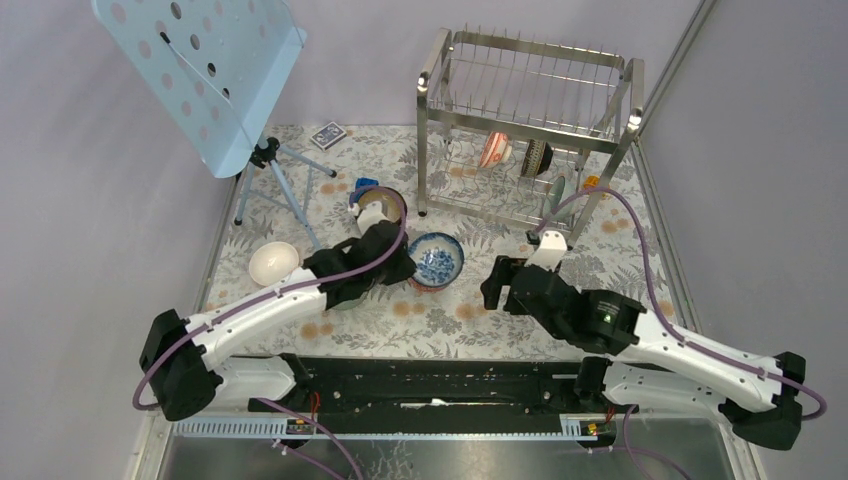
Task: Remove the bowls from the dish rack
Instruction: Place the bowl with the bowl.
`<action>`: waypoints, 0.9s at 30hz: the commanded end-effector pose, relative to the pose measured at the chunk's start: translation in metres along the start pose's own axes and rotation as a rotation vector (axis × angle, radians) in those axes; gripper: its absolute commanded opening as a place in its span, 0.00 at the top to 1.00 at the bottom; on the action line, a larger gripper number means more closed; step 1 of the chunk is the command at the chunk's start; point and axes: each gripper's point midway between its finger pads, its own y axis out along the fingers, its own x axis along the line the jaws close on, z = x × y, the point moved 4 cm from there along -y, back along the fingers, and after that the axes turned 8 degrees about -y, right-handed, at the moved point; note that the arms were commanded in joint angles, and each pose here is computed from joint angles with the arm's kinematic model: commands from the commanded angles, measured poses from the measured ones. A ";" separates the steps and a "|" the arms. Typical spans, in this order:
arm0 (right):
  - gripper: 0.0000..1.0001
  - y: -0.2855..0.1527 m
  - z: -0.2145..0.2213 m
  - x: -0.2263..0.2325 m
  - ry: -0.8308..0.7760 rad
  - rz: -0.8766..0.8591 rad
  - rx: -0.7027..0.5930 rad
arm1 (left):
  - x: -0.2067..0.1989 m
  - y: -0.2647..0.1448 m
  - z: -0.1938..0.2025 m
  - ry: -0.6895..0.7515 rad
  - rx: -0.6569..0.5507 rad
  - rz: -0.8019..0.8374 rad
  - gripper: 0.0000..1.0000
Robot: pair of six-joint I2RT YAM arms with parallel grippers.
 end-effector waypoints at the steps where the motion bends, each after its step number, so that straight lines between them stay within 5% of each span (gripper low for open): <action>1: 0.16 -0.005 0.006 -0.020 0.020 0.033 -0.040 | -0.008 0.002 -0.033 -0.033 -0.029 0.083 1.00; 27: 0.16 0.009 0.033 -0.027 0.030 0.027 0.001 | 0.030 0.075 -0.034 -0.008 0.043 -0.071 1.00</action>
